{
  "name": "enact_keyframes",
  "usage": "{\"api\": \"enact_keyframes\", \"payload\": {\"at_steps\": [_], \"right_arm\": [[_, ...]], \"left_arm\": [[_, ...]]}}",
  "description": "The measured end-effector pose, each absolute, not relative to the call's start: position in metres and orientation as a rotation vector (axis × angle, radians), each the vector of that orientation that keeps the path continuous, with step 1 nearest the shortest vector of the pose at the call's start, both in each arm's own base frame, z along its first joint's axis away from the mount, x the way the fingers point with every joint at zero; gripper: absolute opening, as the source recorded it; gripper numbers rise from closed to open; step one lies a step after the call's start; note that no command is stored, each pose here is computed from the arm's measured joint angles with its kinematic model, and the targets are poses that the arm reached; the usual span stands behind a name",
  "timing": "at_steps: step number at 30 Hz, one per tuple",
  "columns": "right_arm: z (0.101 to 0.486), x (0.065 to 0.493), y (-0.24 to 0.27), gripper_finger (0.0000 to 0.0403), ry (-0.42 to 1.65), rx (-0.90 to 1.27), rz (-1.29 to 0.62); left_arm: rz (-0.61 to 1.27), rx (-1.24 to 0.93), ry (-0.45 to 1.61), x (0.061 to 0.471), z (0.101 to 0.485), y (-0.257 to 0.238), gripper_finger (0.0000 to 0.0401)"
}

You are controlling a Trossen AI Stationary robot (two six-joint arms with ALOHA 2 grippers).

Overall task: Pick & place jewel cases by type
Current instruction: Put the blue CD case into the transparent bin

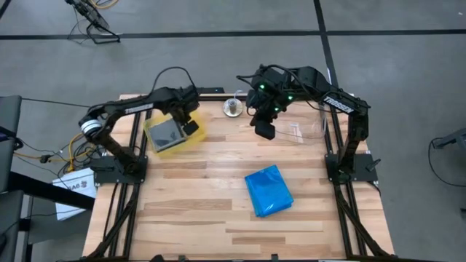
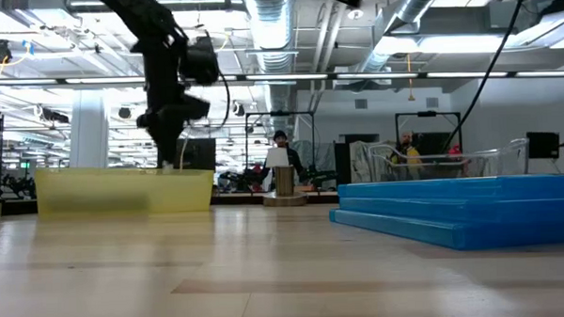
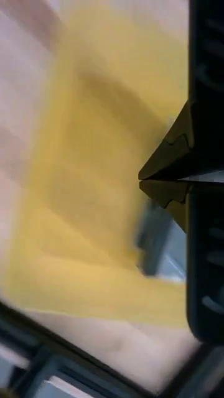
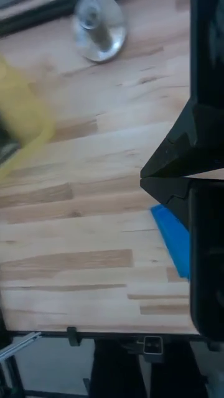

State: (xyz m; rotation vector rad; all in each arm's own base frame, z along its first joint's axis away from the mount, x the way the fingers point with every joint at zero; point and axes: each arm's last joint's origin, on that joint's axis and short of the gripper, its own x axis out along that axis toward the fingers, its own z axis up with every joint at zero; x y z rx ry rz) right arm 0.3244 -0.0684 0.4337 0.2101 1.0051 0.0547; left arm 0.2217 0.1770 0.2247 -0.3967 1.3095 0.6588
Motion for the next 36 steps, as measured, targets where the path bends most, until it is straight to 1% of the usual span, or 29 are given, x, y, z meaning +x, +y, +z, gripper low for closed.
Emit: {"api": "enact_keyframes", "payload": {"at_steps": [4,8,11,14,17,19,21,24,27,29,33,36], "right_arm": [[0.431,0.315,-0.060,0.0000,1.098,0.226,0.081],[0.448,0.299,-0.042,0.0000,1.049,0.195,0.119],[0.465,0.278,-0.028,0.0000,0.996,0.195,0.106],[0.477,0.260,-0.017,0.0000,0.957,0.190,0.038],[0.487,0.245,-0.010,0.0000,0.916,0.185,-0.071],[0.490,0.239,-0.005,0.0000,0.898,0.199,-0.117],[0.491,0.238,-0.001,0.0000,0.895,0.213,-0.120],[0.477,0.237,0.009,0.0000,0.958,0.204,-0.100],[0.449,0.234,0.017,0.0000,1.055,0.215,-0.098],[0.427,0.231,0.023,0.0000,1.078,0.245,-0.095],[0.387,0.219,0.030,0.0000,1.024,0.380,-0.070],[0.360,0.207,0.032,0.0000,0.984,0.512,-0.101]], "left_arm": [[0.623,-0.515,1.014,0.221,0.259,0.170,0.0000],[0.526,-0.582,0.673,0.219,0.303,0.157,0.0000],[0.440,-0.627,0.474,0.215,0.333,0.140,0.0000],[0.356,-0.659,0.373,0.214,0.351,0.119,0.0000],[0.270,-0.697,0.365,0.218,0.358,0.095,0.0000],[0.213,-0.726,0.391,0.225,0.358,0.078,0.0000],[0.156,-0.753,0.428,0.232,0.356,0.060,0.0000],[0.074,-0.781,0.484,0.244,0.345,0.033,0.0000],[0.000,-0.861,0.480,0.254,0.328,0.011,0.0000],[-0.028,-0.937,0.460,0.257,0.312,0.002,0.0000],[-0.012,-1.121,0.419,0.256,0.275,-0.007,0.0000],[0.012,-1.231,0.382,0.253,0.256,-0.011,0.0000]]}}
